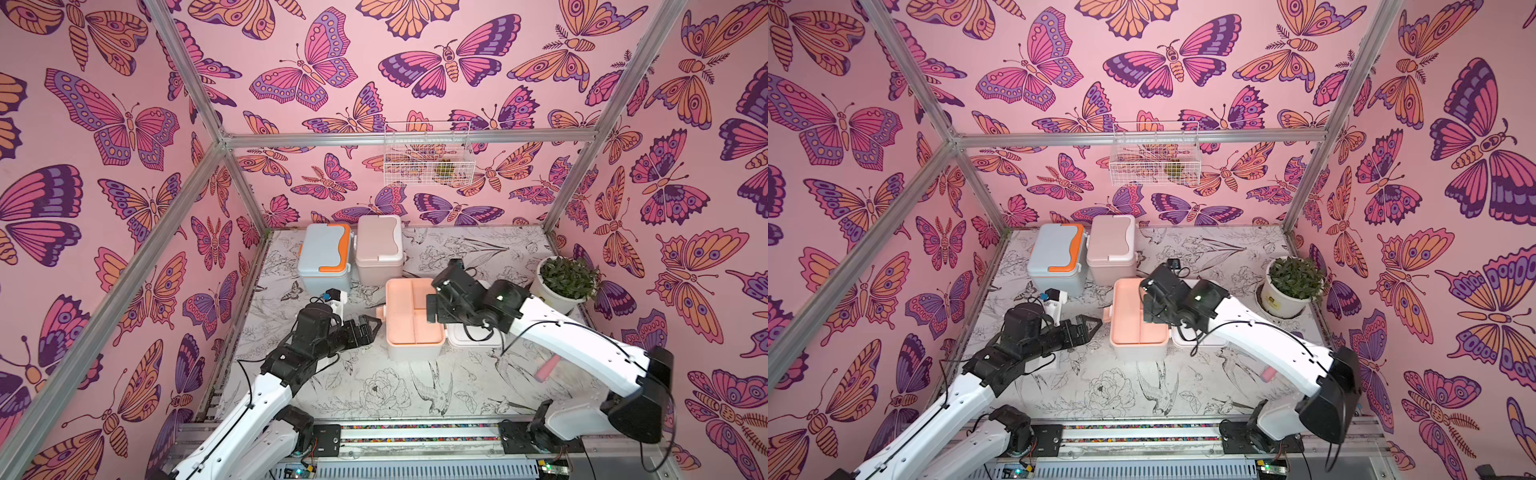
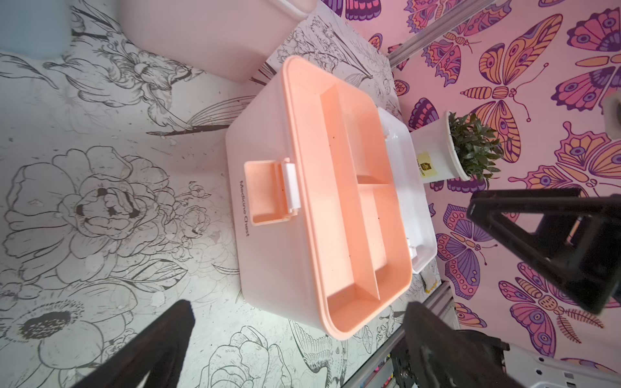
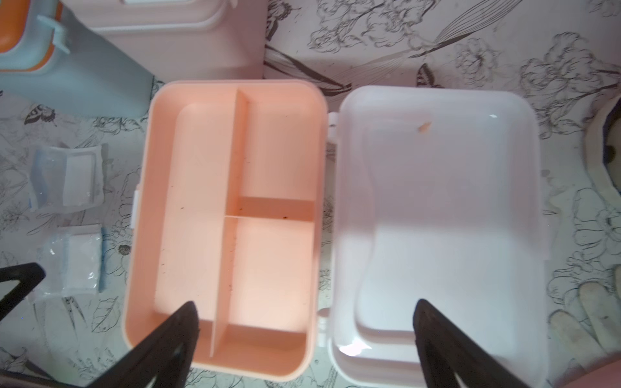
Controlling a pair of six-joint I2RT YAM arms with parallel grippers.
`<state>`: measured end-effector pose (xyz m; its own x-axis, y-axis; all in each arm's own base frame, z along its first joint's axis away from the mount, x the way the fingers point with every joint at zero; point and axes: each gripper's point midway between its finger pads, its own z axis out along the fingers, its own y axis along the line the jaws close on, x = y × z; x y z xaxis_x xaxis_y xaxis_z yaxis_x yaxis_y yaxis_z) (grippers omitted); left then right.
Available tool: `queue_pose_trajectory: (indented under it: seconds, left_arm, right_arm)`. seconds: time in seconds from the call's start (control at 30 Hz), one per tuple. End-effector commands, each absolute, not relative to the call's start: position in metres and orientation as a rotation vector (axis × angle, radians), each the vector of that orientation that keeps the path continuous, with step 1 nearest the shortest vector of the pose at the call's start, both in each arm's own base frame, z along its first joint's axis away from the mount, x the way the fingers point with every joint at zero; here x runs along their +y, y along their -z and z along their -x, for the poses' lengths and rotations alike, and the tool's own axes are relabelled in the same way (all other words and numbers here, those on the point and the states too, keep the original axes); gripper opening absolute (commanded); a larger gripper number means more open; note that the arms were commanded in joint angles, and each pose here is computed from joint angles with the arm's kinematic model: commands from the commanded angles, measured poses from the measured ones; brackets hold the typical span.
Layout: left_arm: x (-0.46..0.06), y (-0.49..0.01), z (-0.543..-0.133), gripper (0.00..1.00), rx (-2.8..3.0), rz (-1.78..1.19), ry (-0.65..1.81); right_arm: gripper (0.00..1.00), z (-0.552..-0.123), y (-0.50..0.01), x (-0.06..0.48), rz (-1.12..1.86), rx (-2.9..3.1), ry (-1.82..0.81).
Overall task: Open first aid kits and take out gauze
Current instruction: Close the lid of the first aid kit.
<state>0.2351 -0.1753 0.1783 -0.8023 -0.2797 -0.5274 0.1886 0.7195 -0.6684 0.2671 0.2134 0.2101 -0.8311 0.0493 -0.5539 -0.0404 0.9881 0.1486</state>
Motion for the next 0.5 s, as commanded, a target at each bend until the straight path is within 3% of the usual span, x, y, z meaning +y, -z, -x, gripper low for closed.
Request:
queue_pose_trajectory:
  seconds: [0.0, 0.27, 0.47]
  left_arm:
    - [-0.194, -0.189, -0.234, 1.0, 2.289, -0.02, 1.046]
    - [-0.218, -0.173, -0.244, 1.0, 2.353, -0.056, 1.1]
    - [-0.237, -0.161, -0.251, 1.0, 2.387, -0.073, 1.177]
  right_arm:
    - [0.99, -0.273, -0.185, 0.174, -0.03, 2.583, -0.168]
    - [1.0, -0.288, -0.139, 0.098, -0.392, 2.524, -0.515]
    - [1.0, -0.302, -0.122, 0.104, -0.413, 2.456, -0.78]
